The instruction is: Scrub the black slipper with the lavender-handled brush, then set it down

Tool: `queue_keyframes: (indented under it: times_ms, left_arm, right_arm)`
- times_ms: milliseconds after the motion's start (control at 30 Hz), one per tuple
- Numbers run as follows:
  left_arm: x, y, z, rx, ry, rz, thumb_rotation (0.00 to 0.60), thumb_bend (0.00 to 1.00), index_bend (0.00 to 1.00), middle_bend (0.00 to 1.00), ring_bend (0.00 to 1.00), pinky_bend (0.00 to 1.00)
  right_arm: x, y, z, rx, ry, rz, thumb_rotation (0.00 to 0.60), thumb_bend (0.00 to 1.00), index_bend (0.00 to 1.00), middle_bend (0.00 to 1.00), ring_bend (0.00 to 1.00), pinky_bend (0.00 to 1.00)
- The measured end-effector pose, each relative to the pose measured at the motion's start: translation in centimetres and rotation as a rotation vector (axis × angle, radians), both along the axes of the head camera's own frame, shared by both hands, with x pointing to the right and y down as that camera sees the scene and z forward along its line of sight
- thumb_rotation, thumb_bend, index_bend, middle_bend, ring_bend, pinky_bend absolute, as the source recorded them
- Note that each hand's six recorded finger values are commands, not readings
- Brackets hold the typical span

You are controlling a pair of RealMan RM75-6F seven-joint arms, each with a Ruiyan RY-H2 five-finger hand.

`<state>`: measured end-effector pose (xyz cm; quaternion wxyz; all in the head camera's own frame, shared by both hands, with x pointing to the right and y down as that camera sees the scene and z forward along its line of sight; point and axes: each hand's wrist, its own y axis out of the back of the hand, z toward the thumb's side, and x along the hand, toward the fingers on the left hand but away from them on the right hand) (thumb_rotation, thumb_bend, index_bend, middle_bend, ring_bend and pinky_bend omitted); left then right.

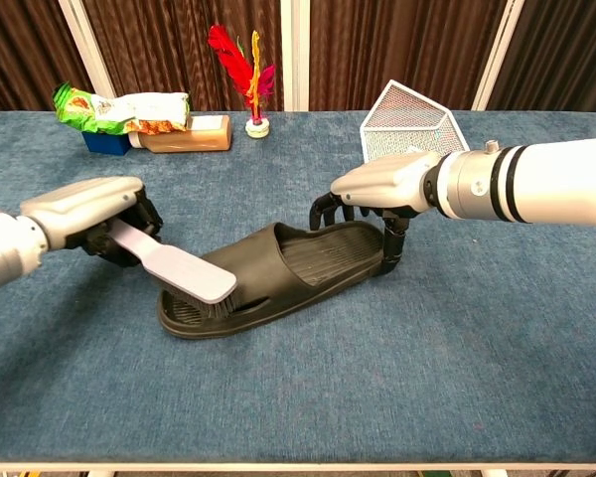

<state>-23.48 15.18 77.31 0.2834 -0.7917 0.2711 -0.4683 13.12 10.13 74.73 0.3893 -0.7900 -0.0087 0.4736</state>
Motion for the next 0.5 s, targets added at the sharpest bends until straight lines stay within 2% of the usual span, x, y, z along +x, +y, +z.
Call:
queue_keyframes:
  times_ms: [133, 400, 500]
  left_arm:
    - [0.7, -0.7, 0.7, 0.001, -0.028, -0.025, 0.600, 0.89, 1.00, 1.00, 1.00, 1.00]
    - [-0.3, -4.1, 1.4, 0.054, -0.076, -0.164, 0.600, 0.89, 1.00, 1.00, 1.00, 1.00]
    - [-0.6, -4.9, 1.2, 0.058, -0.065, -0.207, 0.600, 0.89, 1.00, 1.00, 1.00, 1.00]
  right_arm:
    - [-0.1, 0.2, 0.0, -0.003, 0.000, -0.003, 0.600, 0.19, 0.58, 0.44, 0.27, 0.29]
    - [-0.3, 0.3, 0.1, -0.007, 0.000, -0.008, 0.600, 0.19, 0.58, 0.44, 0.27, 0.29]
    - [-0.4, 0.2, 0.2, -0.005, 0.002, -0.006, 0.600, 0.19, 0.58, 0.44, 0.27, 0.29]
